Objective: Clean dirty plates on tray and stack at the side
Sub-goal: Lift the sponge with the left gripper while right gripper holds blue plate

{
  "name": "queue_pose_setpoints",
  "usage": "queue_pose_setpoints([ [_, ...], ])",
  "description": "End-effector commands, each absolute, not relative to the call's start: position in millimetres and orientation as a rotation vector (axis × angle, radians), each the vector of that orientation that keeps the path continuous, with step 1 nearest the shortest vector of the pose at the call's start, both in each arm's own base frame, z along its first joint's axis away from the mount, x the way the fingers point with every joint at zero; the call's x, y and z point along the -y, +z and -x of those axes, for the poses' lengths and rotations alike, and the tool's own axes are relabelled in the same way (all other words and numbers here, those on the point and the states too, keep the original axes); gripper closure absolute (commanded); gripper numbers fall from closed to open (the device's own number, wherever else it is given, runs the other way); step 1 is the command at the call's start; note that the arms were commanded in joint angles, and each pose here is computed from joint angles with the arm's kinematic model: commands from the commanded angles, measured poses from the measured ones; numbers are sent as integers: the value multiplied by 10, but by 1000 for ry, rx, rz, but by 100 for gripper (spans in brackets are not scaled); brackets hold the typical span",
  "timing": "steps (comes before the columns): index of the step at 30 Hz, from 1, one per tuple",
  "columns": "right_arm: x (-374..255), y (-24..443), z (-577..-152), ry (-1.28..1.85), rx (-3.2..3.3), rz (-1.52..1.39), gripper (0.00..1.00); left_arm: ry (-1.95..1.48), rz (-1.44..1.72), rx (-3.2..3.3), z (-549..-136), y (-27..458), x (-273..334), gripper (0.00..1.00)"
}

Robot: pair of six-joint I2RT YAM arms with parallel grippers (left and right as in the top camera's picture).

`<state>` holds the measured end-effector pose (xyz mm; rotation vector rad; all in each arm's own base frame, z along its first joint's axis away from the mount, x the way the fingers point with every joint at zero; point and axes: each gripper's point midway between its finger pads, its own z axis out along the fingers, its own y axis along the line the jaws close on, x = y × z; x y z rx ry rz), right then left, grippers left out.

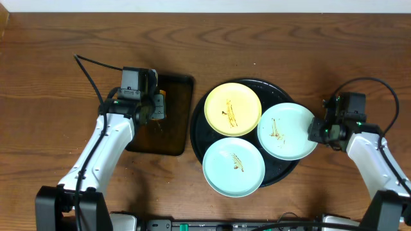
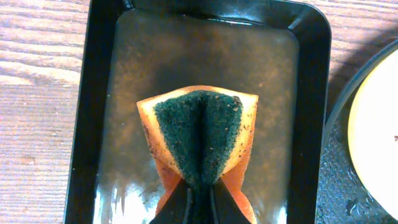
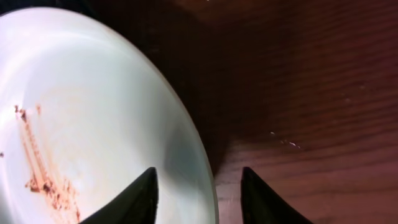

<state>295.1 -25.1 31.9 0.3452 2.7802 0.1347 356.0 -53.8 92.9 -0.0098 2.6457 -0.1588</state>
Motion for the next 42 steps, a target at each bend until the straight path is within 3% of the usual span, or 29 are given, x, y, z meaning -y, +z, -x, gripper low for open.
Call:
queue_pose_setpoints([
  [1,258,302,-3004,148,-2783,-347,65,-200,12,-2631,-3553,985,596,92],
  [6,256,249,-2988,148,-2802,-351,81,-200,11,-2627,-3554,997,595,93],
  [16,255,240,-2985,149,-2805,-352,82,-214,5,-2512,-3582,1360,599,93],
  [26,255,239,-2984,149,-2806,-351,99,-228,-3,-2370,-3518,1840,590,92],
  [42,255,239,-2984,149,-2806,-352,99,-236,-6,-2298,-3484,2066,586,92],
])
